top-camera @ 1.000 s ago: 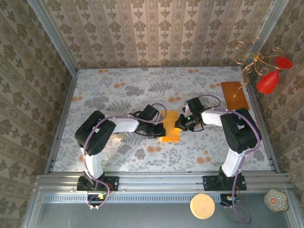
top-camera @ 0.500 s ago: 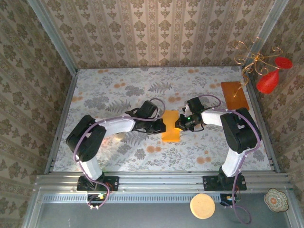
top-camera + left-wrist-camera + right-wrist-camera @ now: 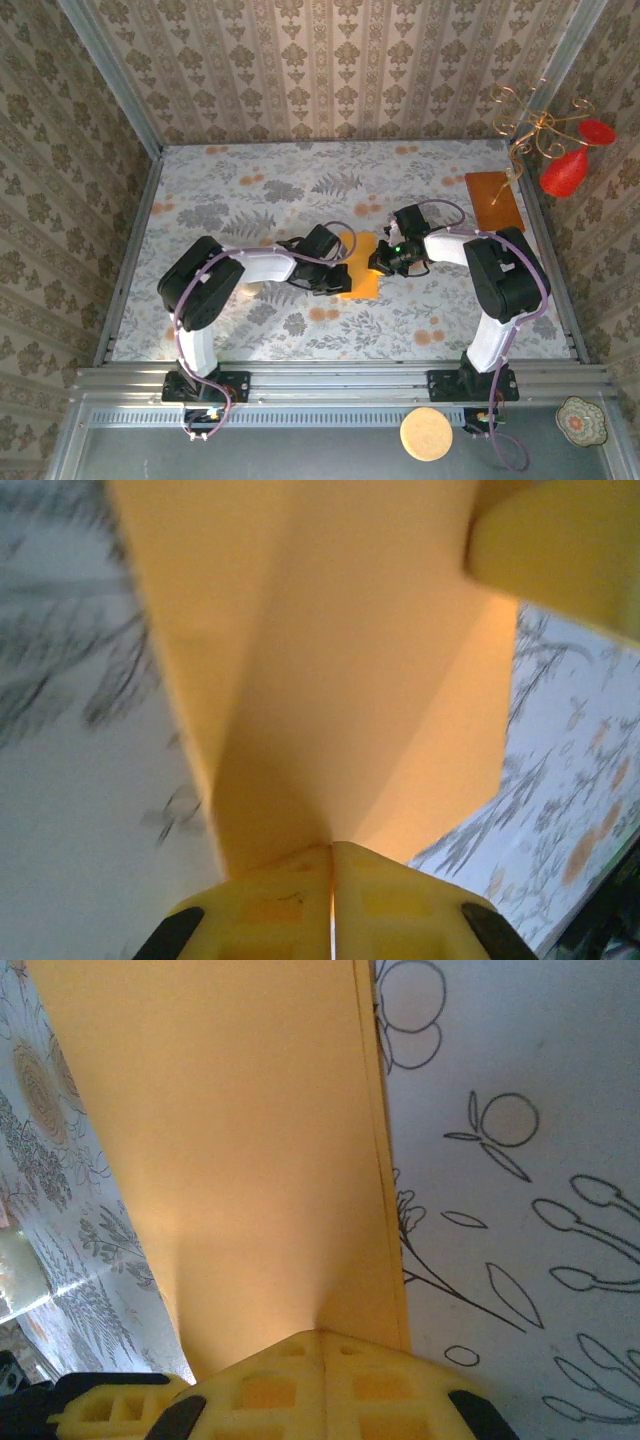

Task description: Fold a paper plane with a square sheet of paper (pick it up from the middle)

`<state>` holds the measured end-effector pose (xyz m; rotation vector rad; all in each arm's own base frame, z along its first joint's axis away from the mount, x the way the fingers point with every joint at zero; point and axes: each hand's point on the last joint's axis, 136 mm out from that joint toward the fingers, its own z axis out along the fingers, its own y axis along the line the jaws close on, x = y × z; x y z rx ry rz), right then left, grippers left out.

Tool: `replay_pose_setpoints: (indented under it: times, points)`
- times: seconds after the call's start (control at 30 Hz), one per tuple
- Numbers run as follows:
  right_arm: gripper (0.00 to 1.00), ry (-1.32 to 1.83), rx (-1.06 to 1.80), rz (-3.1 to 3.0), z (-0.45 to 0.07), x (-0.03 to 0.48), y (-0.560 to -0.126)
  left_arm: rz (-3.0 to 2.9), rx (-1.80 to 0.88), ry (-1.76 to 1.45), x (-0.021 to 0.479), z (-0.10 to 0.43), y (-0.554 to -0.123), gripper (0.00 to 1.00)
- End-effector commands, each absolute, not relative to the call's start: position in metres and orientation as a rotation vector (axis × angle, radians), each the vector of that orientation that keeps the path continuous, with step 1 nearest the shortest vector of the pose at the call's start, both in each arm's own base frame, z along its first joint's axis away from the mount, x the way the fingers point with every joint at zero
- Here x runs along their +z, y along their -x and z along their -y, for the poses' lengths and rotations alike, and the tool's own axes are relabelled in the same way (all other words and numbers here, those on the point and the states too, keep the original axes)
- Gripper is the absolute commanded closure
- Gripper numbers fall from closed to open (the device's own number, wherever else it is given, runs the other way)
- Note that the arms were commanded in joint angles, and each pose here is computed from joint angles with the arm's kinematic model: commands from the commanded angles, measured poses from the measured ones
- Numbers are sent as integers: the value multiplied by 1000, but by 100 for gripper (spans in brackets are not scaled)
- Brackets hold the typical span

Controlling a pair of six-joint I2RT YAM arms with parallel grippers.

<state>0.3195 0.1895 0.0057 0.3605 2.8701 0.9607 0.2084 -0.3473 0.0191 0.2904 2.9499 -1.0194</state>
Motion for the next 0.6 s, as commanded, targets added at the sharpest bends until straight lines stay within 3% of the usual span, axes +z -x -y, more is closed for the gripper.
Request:
replay_pose_setpoints:
  times: [0.0,0.13,0.3,0.57]
  points:
    - [93,-580,425,-3052,-121,-61,-283,-3144,-772,-279,-9,292,-165,89]
    - [93,-569,452,-3028,-124,-54,-289,-3097,-769,-296,4,284,-162,89]
    - [92,-499,624,-2944,-146,-23,-308,-2910,-808,-294,45,293,-192,89]
    - [74,-372,873,-2670,-173,72,-346,-2675,-995,-195,94,323,-244,78]
